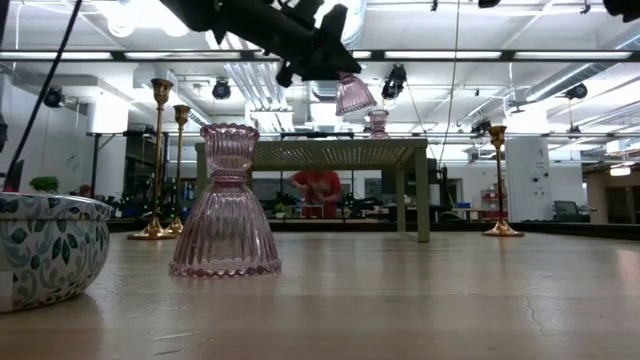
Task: Pick & Place candle stick holders
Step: Put the top glass candle holder on the shelf aligned with the other glass candle holder
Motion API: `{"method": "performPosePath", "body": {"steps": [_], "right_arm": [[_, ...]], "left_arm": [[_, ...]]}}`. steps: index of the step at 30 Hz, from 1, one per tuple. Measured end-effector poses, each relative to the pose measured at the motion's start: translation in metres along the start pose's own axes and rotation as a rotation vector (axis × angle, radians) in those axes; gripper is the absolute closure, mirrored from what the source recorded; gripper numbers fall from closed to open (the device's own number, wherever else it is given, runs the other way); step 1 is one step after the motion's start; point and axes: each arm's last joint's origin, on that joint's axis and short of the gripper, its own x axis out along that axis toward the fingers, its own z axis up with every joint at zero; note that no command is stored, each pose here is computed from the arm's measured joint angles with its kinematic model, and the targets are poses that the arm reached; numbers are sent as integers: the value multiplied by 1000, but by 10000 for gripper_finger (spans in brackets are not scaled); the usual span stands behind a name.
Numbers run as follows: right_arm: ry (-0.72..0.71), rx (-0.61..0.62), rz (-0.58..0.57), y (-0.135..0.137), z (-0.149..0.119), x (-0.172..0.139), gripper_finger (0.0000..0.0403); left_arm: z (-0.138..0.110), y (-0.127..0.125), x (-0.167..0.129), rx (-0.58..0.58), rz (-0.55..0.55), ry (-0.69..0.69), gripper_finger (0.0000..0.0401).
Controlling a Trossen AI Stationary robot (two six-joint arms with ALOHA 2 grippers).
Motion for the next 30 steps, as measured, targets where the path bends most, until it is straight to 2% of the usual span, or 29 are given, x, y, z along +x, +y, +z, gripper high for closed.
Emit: {"method": "performPosePath", "body": {"steps": [14,20,30], "right_arm": [[-3,13,19,-3,3,-7,313],[10,1,26,-3,1,-8,318],[4,9,23,-4,3,-8,314]], "left_arm": [[-1,1,37,2,-40,36,256],[-11,-2,45,-8,-82,71,256],[-28,-1,58,-2,-68,119,256]]}}
